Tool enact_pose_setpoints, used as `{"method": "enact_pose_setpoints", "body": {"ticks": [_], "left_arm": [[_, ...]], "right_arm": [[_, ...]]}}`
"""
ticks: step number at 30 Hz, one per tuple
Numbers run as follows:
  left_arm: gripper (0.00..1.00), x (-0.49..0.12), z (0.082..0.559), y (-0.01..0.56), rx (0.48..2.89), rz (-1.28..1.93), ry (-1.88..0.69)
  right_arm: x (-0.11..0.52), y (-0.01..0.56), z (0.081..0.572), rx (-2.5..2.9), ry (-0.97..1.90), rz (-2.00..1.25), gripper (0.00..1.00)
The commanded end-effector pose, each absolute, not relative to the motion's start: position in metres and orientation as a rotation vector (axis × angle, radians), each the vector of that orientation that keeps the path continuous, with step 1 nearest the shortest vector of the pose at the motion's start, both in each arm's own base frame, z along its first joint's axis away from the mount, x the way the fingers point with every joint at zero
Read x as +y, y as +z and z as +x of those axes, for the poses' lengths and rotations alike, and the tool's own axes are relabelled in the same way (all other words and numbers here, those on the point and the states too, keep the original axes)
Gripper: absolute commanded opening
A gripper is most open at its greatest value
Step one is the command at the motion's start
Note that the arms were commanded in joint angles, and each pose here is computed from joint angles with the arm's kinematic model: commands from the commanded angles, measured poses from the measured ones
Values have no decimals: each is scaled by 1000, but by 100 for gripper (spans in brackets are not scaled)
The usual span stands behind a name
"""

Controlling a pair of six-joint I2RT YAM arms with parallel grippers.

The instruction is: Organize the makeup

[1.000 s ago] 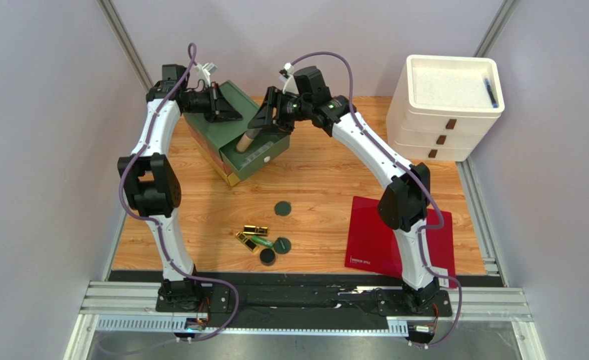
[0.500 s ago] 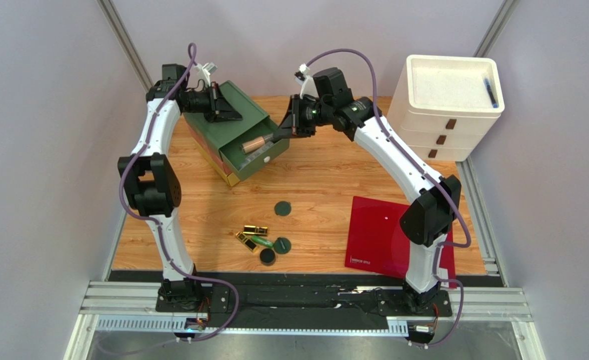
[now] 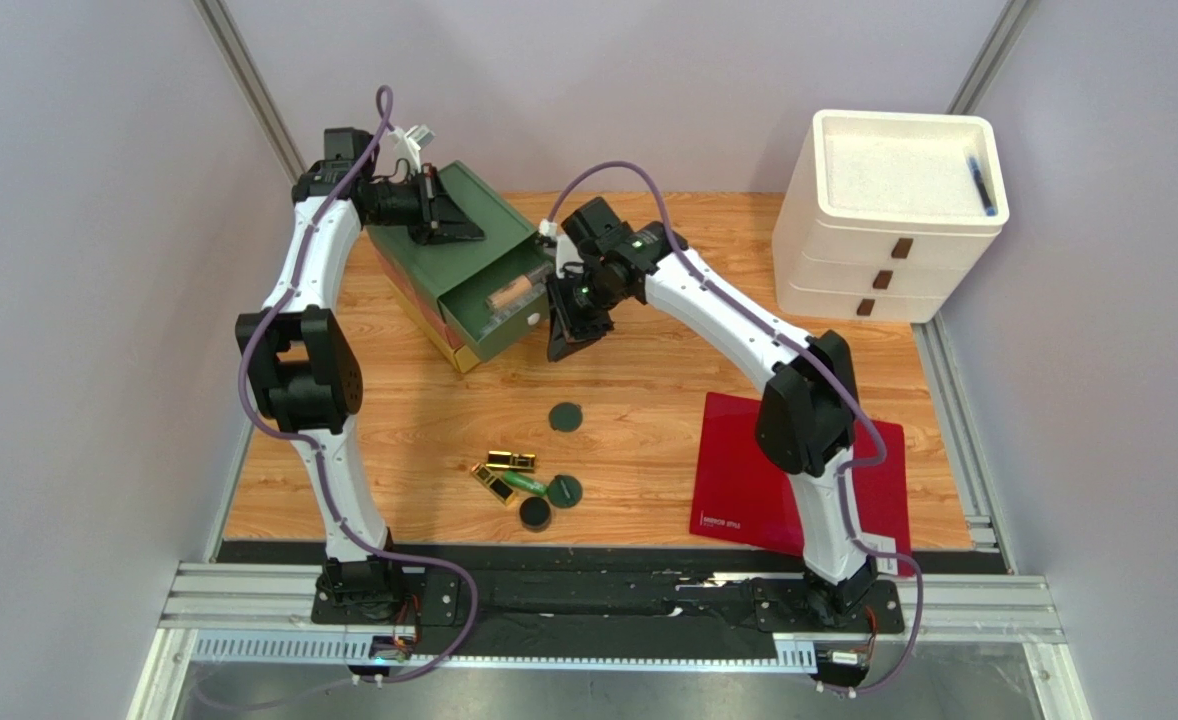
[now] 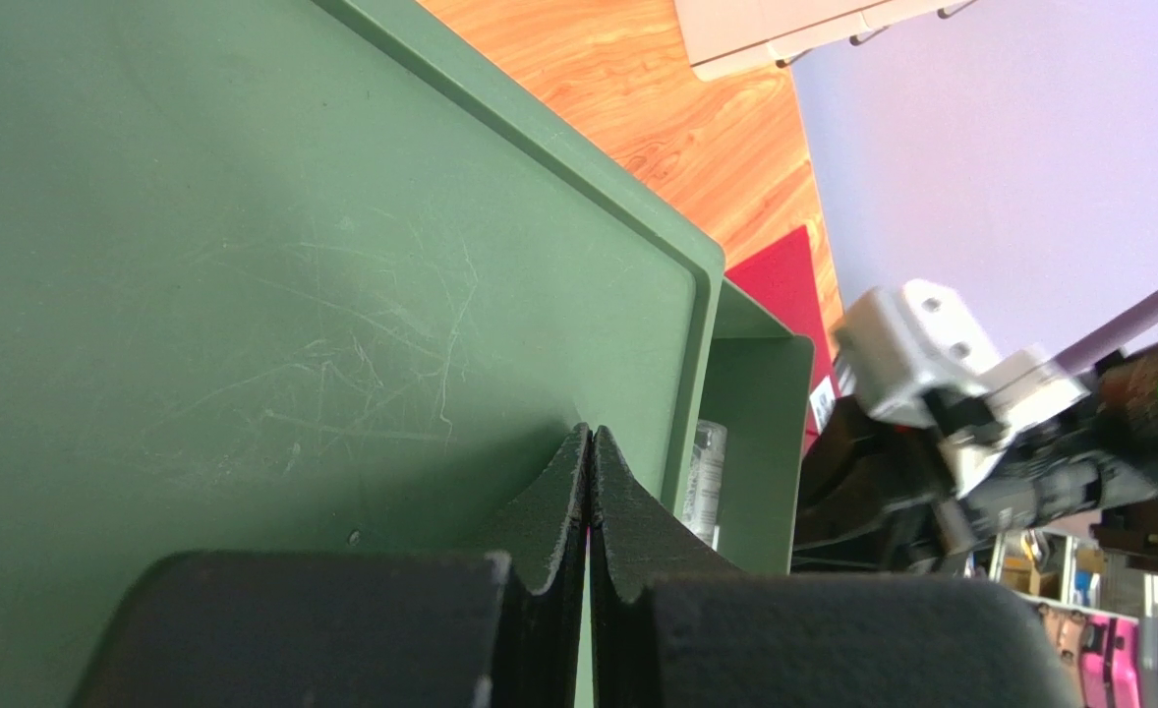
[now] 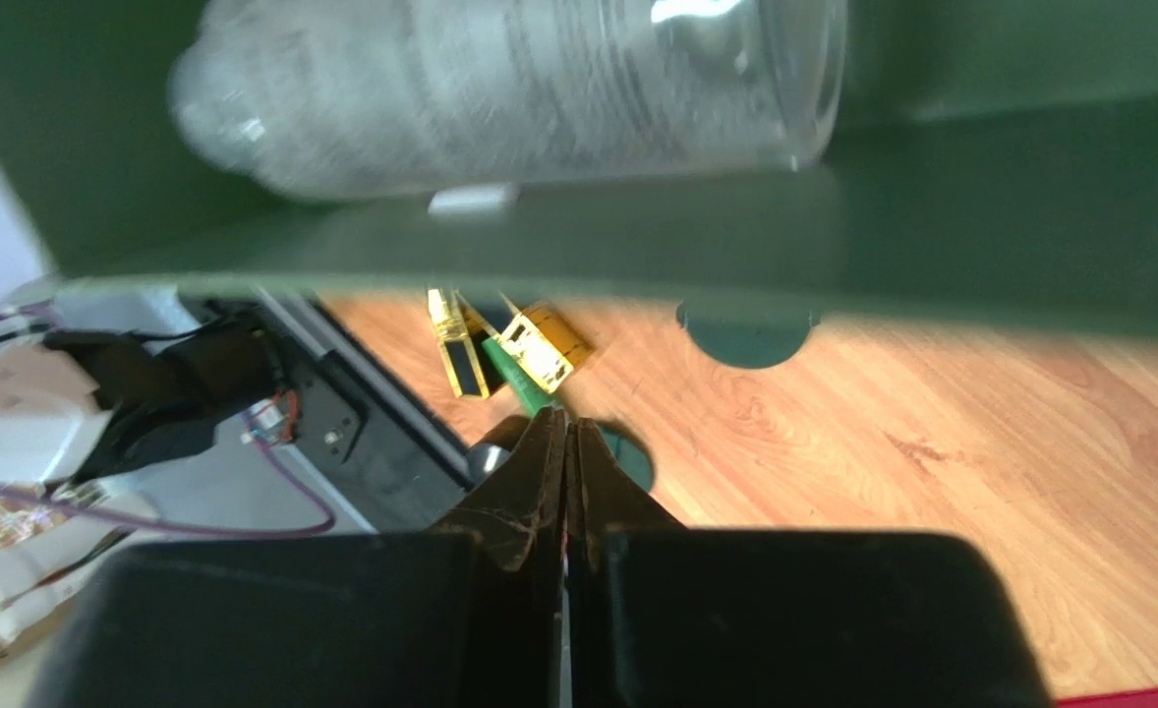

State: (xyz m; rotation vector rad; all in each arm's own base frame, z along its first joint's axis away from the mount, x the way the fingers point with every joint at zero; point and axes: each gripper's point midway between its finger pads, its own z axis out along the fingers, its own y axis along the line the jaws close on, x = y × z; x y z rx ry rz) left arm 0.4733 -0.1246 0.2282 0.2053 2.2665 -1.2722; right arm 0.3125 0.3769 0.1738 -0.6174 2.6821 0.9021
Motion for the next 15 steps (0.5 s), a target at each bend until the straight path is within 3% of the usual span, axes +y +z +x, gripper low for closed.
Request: {"method": "enact_pose_setpoints", "body": {"ticks": [1,15], "left_arm": [[0,-96,463,119,2607,81,-1018],[0,-93,461,131,2604,101,-987]], "right_arm": [[391,188,339,2568,774,-618,0],[441,211,412,2284,804,-480,0]]}}
